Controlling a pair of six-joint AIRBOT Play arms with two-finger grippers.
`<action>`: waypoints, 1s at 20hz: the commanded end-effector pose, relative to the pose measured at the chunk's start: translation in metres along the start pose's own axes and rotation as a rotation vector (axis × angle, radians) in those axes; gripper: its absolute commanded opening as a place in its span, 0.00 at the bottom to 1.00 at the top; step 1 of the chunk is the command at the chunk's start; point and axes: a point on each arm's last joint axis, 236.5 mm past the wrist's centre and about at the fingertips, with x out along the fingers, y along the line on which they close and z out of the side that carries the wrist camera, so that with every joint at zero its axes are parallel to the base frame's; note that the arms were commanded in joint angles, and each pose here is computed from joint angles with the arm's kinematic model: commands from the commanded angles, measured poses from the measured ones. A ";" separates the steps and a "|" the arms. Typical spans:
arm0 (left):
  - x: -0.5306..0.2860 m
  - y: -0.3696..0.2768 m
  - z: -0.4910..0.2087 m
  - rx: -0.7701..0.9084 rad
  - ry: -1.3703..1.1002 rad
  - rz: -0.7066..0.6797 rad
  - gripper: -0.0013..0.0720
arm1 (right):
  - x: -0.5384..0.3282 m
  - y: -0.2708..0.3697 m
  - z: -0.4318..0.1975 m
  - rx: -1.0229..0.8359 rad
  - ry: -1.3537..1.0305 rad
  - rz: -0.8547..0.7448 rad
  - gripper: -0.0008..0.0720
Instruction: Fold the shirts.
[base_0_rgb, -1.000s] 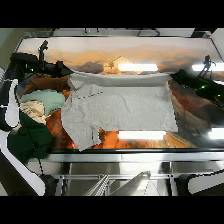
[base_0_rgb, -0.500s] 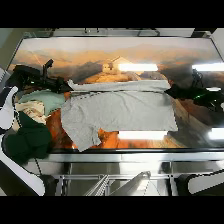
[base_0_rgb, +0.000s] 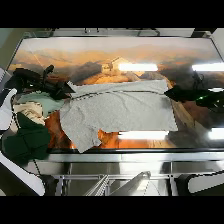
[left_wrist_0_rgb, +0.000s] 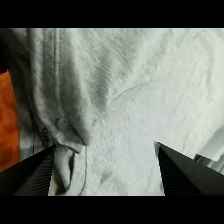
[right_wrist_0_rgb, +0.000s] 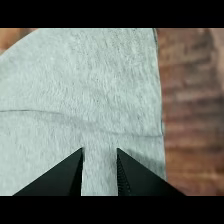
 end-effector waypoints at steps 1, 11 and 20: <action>-0.031 -0.024 0.001 0.002 0.029 -0.038 0.97 | -0.044 -0.002 0.004 0.013 0.010 -0.022 0.47; -0.078 -0.088 -0.104 -0.005 0.067 -0.074 0.97 | -0.115 -0.047 -0.116 0.258 0.372 -0.204 0.80; -0.093 -0.062 -0.184 -0.164 -0.151 -0.039 0.97 | -0.067 -0.034 -0.186 0.342 0.504 -0.021 0.66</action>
